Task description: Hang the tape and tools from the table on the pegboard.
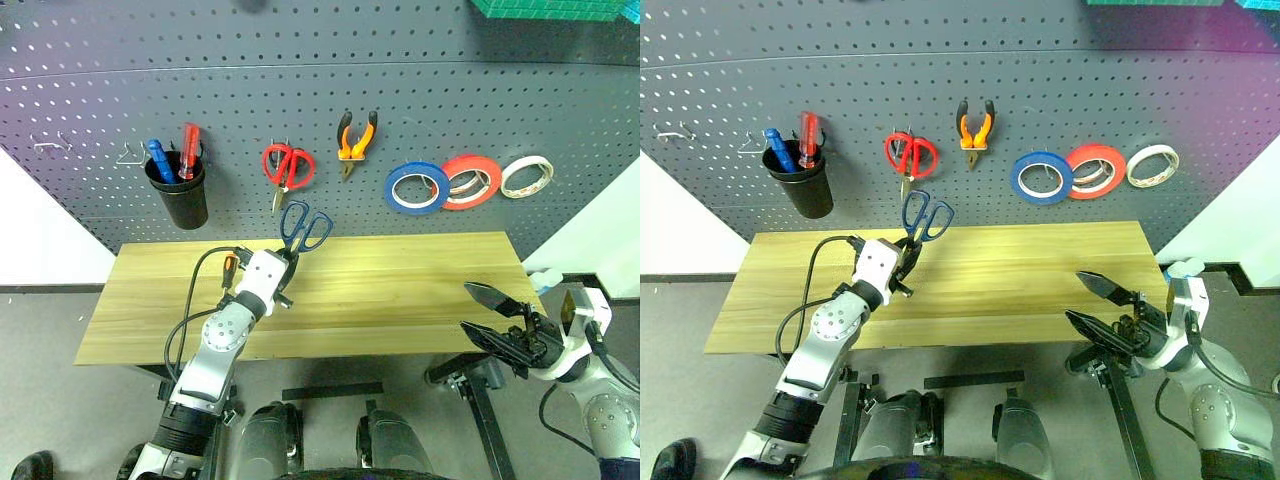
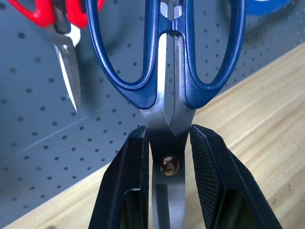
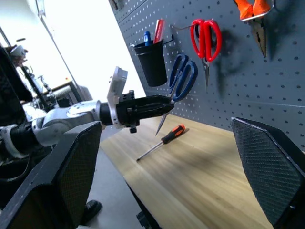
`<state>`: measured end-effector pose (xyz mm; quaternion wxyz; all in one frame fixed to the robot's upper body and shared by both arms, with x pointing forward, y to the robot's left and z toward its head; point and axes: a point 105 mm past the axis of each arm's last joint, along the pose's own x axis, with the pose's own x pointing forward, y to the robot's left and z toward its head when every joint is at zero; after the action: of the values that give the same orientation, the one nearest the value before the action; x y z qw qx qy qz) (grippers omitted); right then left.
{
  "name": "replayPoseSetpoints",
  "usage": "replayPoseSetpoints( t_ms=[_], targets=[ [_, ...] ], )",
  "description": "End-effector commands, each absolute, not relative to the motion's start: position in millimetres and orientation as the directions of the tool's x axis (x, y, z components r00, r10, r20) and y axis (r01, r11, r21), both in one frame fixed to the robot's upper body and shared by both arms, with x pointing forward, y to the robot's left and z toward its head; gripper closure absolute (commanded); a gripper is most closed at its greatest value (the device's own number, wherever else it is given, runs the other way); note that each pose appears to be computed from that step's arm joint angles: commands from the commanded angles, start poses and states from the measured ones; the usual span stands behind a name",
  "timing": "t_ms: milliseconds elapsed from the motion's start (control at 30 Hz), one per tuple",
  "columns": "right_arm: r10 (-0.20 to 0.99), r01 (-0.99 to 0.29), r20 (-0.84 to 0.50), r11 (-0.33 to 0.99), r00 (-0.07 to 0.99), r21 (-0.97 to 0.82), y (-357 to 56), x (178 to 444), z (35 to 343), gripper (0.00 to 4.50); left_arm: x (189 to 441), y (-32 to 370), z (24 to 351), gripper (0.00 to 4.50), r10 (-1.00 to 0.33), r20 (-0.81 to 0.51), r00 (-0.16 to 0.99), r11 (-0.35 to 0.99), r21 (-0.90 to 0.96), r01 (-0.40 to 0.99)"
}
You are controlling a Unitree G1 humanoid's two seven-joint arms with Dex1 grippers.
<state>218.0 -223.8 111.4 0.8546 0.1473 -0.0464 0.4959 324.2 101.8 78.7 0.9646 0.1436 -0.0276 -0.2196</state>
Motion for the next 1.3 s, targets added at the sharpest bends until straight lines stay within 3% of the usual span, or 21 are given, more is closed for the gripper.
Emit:
replayPoseSetpoints(
  t_ms=[33,300,500,767,1300],
  targets=[
    [0.831,-0.872,0.264,0.463,0.490,0.158,-217.6,218.9,124.2,0.00,323.1,100.8,105.0,3.56,-0.441,0.099,0.892,0.863,0.320,0.391],
    [0.822,-0.867,0.277,0.483,0.497,0.121,-209.8,227.6,134.8,0.00,318.8,100.9,123.3,3.56,-0.452,0.207,0.868,0.867,0.329,0.373],
    [0.818,-0.867,0.289,0.483,0.498,0.124,-209.8,232.1,137.4,0.00,319.9,111.0,139.3,3.56,-0.413,0.287,0.864,0.872,0.398,0.284],
    [0.830,-0.873,0.273,0.474,0.486,0.111,-215.0,232.0,128.7,0.00,325.5,129.8,141.9,3.56,-0.351,0.302,0.886,0.898,0.376,0.228],
    [0.831,-0.867,0.251,0.488,0.496,0.099,-229.2,226.9,110.2,0.00,359.8,116.7,141.3,3.56,-0.410,0.274,0.870,0.900,0.277,0.337]
  ],
)
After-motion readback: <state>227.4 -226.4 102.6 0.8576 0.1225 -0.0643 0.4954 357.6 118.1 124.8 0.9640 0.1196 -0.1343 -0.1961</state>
